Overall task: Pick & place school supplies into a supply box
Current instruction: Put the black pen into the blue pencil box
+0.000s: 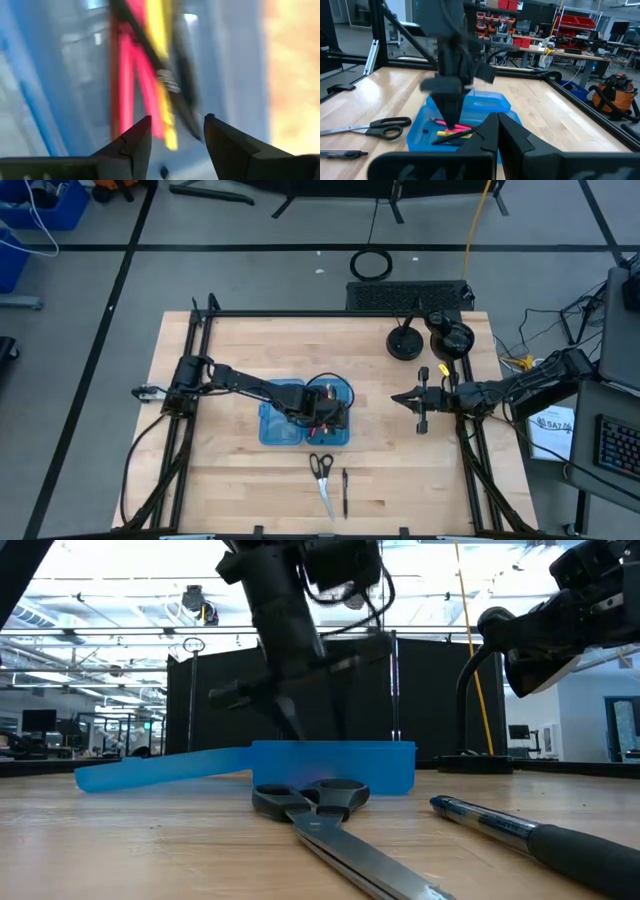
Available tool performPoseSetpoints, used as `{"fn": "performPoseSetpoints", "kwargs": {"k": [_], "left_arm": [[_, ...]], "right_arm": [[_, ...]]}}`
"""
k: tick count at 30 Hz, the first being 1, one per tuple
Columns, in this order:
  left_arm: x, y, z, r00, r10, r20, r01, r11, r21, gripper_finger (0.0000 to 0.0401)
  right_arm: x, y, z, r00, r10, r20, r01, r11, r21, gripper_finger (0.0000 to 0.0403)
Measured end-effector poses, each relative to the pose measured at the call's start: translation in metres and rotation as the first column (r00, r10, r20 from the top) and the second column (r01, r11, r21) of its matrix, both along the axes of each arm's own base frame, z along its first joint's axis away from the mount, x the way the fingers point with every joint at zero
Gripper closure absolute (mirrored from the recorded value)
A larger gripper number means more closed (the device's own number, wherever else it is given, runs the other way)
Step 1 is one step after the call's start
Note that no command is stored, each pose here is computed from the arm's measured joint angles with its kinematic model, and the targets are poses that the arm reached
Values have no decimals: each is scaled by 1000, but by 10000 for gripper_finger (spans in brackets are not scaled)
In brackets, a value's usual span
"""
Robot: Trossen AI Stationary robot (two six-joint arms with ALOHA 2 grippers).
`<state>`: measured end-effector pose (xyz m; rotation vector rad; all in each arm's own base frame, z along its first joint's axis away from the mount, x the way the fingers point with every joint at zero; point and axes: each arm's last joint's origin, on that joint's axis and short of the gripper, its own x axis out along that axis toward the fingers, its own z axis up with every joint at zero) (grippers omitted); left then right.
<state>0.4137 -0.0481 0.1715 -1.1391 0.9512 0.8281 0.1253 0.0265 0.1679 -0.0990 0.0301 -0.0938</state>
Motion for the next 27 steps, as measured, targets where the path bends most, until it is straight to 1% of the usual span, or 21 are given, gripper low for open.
{"fn": "performPoseSetpoints", "kwargs": {"k": [2,3,5,6,7,8,9,10,11,13,14,16,18,19,20,21,22,23,25,27], "left_arm": [[0,0,17,996,-77,40,76,997,20,222],[-1,-2,27,990,-123,64,120,992,44,221],[-4,-7,51,968,-226,108,209,967,148,221],[-7,-11,61,952,-285,114,256,942,217,221],[-10,-16,73,928,-355,116,311,906,287,221],[-15,-22,85,895,-433,107,372,858,355,221],[-21,-27,95,855,-512,85,436,797,417,221],[-26,-34,106,801,-596,61,501,722,477,224],[-32,-42,117,736,-676,37,557,635,535,230],[-45,-59,135,602,-797,-47,635,442,634,246],[-52,-68,143,533,-841,-86,656,347,671,257],[-66,-83,159,411,-899,-152,665,182,724,282],[-82,-93,175,309,-928,-210,651,46,758,313],[-90,-96,183,282,-930,-235,635,-2,772,330],[-99,-96,191,269,-928,-257,618,-39,785,347],[-109,-94,201,272,-921,-279,603,-63,795,366],[-120,-91,210,283,-913,-294,592,-75,802,382],[-131,-85,219,298,-906,-301,578,-80,812,391],[-153,-71,237,337,-888,-313,555,-81,828,393],[-174,-55,252,368,-872,-323,515,-97,851,393]], "right_arm": [[0,0,0,1000,0,-1,0,1000,0,403],[0,0,0,1000,0,0,0,1000,0,403],[0,0,-1,1000,0,-9,0,1000,-3,403],[0,0,-1,1000,0,-14,0,1000,-4,403],[0,0,-3,1000,-1,-26,0,1000,-6,403],[0,0,-4,999,-1,-39,1,1000,1,403],[0,0,-5,999,-1,-49,2,1000,20,403],[0,0,-7,998,-2,-64,5,999,46,403],[-1,0,-9,997,-3,-80,9,997,72,403],[-1,0,-11,995,-6,-100,19,992,125,403],[-1,0,-12,994,-7,-105,23,988,152,403],[-1,0,-13,994,-8,-110,31,978,207,403],[-1,1,-13,994,-3,-107,29,970,243,403],[-1,2,-13,994,3,-107,25,967,255,403],[-1,3,-14,994,10,-110,20,964,264,403],[-1,4,-14,993,19,-114,13,963,269,403],[-1,5,-16,992,28,-125,8,961,276,403],[-2,7,-17,990,39,-132,0,958,287,403],[-2,10,-18,989,60,-136,-16,952,304,403],[-2,12,-16,991,76,-112,-38,949,313,403]]}}
